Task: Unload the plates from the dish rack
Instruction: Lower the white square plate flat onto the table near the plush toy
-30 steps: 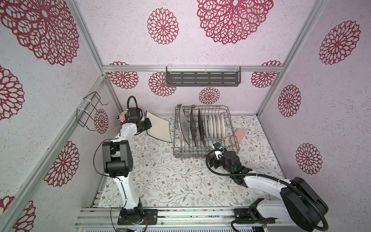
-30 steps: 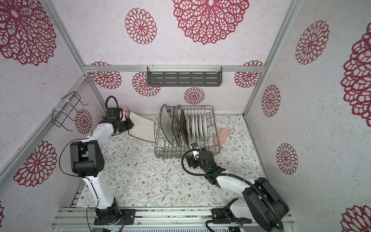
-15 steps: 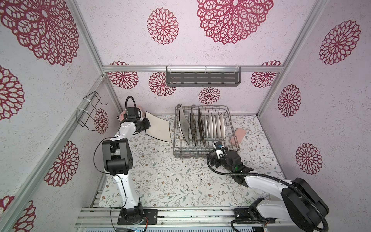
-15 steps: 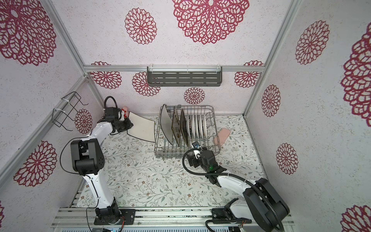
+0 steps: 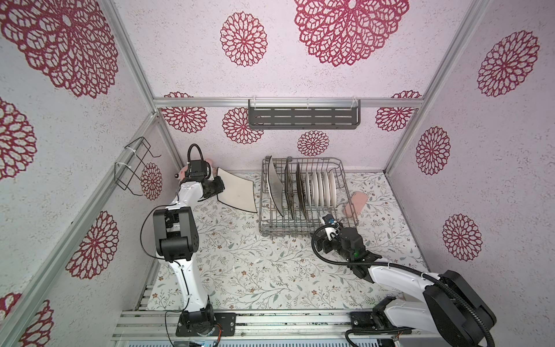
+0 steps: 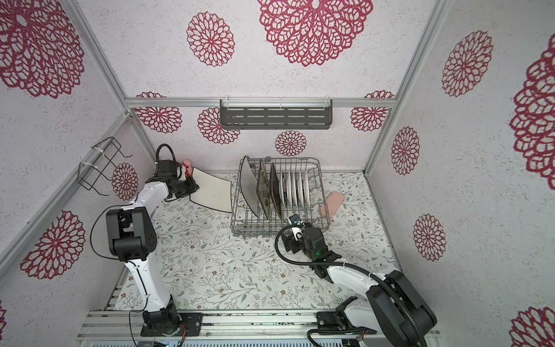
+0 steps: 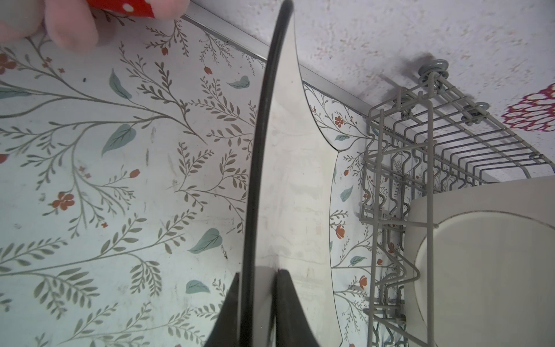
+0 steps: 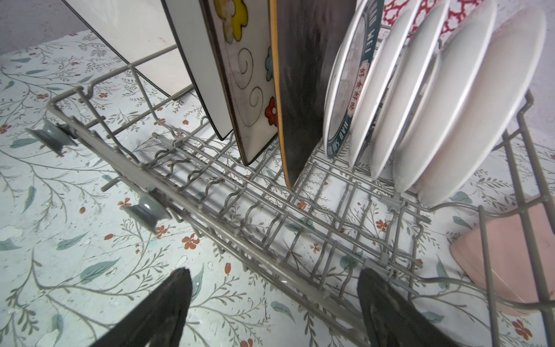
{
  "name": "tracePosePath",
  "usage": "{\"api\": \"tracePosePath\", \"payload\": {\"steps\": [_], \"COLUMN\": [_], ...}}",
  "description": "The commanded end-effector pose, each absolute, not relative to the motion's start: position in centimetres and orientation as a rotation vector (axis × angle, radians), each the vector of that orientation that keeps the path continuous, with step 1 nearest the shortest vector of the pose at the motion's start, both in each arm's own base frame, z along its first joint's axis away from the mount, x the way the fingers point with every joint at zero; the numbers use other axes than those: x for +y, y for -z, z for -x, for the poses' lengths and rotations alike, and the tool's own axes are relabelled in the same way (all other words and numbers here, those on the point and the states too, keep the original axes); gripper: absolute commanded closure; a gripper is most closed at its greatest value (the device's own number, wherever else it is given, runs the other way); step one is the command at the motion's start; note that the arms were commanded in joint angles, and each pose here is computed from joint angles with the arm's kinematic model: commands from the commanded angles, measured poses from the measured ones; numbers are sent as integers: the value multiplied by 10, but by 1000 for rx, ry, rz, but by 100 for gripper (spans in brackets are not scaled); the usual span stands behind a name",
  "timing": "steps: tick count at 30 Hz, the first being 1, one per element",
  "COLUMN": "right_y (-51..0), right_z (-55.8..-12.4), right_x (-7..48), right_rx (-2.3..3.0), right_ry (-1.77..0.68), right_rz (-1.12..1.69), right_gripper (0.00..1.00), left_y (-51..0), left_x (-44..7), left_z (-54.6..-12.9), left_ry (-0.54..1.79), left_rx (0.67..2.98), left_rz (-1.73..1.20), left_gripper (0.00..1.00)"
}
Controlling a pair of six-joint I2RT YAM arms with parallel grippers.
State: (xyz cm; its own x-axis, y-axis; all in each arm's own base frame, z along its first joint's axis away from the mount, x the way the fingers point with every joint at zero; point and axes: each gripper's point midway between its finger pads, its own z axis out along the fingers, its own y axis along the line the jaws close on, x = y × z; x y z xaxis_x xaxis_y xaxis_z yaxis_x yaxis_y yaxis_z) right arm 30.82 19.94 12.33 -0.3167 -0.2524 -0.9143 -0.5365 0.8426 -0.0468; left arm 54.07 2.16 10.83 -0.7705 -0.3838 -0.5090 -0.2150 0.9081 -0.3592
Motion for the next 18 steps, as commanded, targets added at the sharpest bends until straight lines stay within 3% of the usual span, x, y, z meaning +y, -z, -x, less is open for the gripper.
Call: {"api": "tracePosePath", "payload": {"steps": [1,12,18], "right_y": [-143,-150,-148], "right_z": [-309,-309,-307], "right_x": [206,200,197], "right_rx": [1838,1811,1812], "right_ry": [-350,-319,-311], "right_rz": [615,600,594], "right_gripper": [9,7,7], "left_y": [-6,8,14], "left_x": [79,92,95], "left_z": [-445,-428,-423], "left_ry": [-204,-355,-419], "left_rx": [2931,3028,3065], "left_rz": [411,393,367], "left_gripper": [97,86,87]}}
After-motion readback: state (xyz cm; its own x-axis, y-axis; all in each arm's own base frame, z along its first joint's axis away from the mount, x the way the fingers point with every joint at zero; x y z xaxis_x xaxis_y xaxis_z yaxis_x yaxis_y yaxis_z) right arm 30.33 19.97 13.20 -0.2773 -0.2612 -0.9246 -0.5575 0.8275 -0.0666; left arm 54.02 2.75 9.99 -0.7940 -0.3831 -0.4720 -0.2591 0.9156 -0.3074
